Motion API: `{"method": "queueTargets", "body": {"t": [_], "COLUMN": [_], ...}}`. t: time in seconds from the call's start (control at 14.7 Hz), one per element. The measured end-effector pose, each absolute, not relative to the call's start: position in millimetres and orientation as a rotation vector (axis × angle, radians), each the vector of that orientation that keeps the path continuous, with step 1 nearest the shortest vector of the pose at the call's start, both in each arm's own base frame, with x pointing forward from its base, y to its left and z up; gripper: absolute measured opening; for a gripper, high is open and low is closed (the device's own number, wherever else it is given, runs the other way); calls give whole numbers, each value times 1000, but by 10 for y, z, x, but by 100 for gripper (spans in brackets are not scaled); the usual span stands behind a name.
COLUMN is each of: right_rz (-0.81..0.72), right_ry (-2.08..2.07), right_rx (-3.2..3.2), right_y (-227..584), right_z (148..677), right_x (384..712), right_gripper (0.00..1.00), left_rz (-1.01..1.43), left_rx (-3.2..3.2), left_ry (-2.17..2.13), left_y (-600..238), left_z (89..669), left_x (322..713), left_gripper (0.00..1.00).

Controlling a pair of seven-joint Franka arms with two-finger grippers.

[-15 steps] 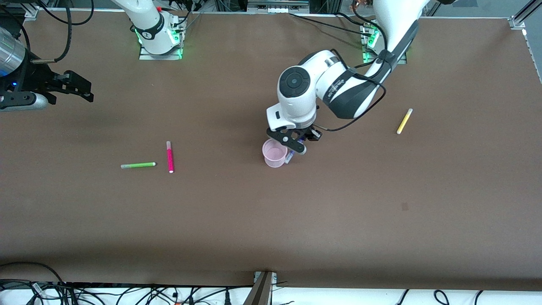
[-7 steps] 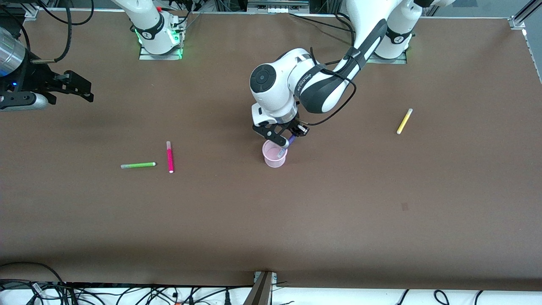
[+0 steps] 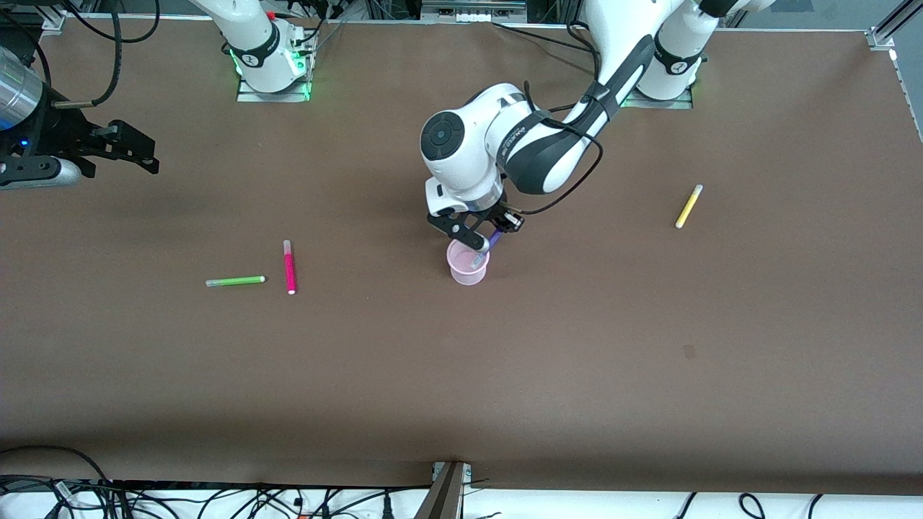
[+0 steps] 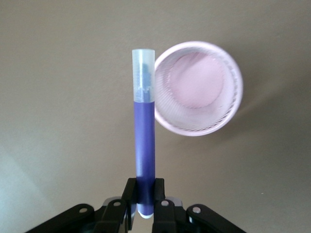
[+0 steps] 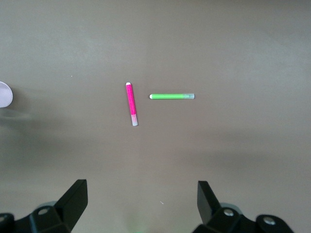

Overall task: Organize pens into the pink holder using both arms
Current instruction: 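Lower the blue marker into the pink holder and open the left gripper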

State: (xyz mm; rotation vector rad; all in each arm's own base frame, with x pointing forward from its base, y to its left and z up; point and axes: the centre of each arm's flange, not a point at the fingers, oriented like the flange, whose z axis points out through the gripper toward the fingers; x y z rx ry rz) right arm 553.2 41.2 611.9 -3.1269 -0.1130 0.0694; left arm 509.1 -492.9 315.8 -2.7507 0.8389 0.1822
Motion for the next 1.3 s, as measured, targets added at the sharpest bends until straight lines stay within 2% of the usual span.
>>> {"method": "queueTargets", "body": {"t": [1.3], "right_rz": [71], "right_ry": [-112], "right_rx": [-3127], "right_y": [408], "right_z": [6118], "right_x": [5531], "right_gripper": [100], "left_rz": [218], "left_rx": [-2718], "left_ry": [861], "left_y": [-5058], "left_z": [2893], "left_x": [5002], "left_gripper": [18]}}
